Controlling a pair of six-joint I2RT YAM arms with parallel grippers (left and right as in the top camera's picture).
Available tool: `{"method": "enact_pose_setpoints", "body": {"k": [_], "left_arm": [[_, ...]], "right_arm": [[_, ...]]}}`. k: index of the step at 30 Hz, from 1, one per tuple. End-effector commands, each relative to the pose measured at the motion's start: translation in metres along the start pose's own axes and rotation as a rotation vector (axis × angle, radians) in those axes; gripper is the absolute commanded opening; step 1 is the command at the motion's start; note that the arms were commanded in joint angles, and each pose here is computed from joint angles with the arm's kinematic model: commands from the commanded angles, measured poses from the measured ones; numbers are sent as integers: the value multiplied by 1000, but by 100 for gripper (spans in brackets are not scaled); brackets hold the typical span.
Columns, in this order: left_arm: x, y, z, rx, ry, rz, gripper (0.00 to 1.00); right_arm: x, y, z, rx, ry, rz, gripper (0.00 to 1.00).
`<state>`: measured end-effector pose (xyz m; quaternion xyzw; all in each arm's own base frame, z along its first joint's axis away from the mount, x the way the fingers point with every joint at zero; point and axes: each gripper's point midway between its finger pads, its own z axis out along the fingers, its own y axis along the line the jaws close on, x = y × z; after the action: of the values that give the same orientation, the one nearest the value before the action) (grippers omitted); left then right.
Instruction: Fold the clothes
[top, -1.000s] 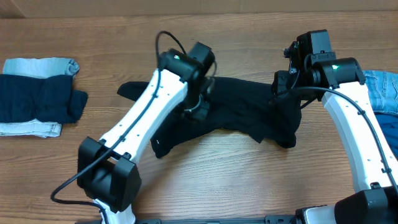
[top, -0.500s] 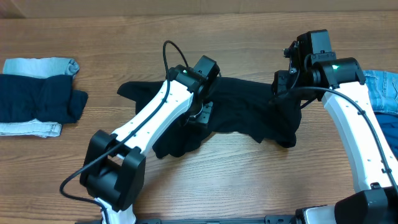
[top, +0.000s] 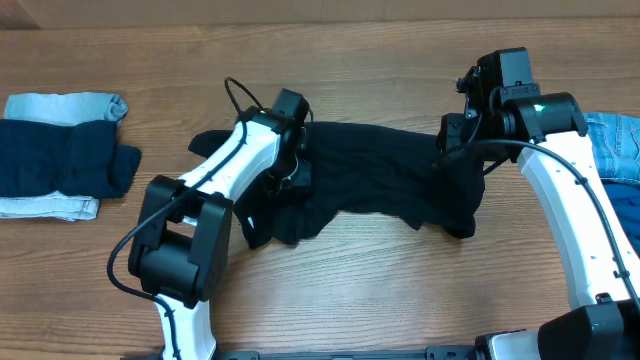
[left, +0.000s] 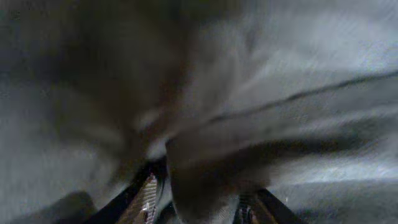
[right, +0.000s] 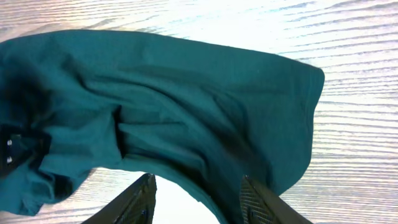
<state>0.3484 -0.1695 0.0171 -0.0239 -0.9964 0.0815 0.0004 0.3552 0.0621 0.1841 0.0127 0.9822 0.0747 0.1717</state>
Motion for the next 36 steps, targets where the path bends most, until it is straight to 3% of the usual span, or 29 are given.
{"method": "enact_pose_setpoints", "body": {"k": [1,7,10,12,16,22,29,36], "left_arm": [[7,-9,2,54,36,3,43],[9,-16,-12,101,32,13,36],[4,-16,-18,101,5,19,13],[0,-14,-21,92,-9,15,4],[-14,-8,-36,74,-50,3,4],[-47,10,-95,-87,-167,25,4],[-54,10,-111,-91,-198,26,22],[-58,15,-104,-115,-210,40,57]], "right_arm": [[-4,1,-7,-5,-24,5,47],[-6,1,-7,-7,-35,4,48],[-6,1,-7,-7,-35,4,48],[-6,1,-7,-7,-34,4,48],[-6,1,-7,-7,-34,4,48],[-5,1,-7,-6,-31,5,51],[-5,1,-6,-6,-30,5,52],[-5,1,-6,-6,-30,5,52]]}}
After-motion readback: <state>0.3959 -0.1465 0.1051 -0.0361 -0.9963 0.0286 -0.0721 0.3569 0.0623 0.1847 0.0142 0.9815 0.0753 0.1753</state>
